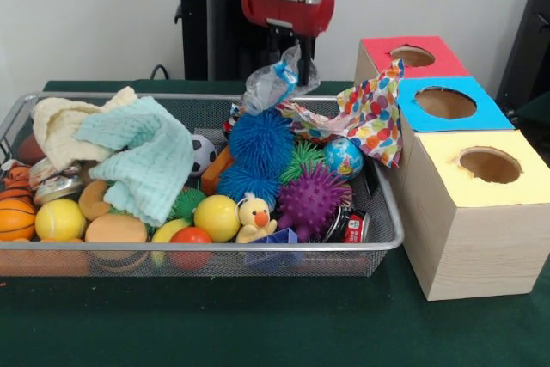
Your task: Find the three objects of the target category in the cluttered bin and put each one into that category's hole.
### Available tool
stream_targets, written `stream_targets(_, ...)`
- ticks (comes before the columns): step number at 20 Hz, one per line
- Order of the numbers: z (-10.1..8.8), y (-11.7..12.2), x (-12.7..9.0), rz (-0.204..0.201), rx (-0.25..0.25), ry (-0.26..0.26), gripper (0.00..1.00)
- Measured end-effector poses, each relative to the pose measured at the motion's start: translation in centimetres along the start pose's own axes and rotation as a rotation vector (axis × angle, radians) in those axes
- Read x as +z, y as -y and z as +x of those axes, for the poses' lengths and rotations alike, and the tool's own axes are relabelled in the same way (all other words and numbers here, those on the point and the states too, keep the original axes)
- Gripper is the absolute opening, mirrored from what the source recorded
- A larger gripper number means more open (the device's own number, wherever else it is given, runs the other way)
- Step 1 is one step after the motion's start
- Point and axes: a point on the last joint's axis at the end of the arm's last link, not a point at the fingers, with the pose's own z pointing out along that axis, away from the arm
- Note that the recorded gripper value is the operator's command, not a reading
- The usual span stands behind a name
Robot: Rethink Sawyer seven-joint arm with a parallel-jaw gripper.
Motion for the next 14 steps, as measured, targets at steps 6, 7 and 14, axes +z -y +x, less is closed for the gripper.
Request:
stream_targets(6,2.3,-0.9,3.0,0.005,-0.024,0.011,0.00)
stream_targets(7,3.1,-1.1,3.2,0.023,-0.034,0.010,0.00)
stream_targets(14,7.2,-6.0,-1.0,0.119,-0.039,-0.049,0.00)
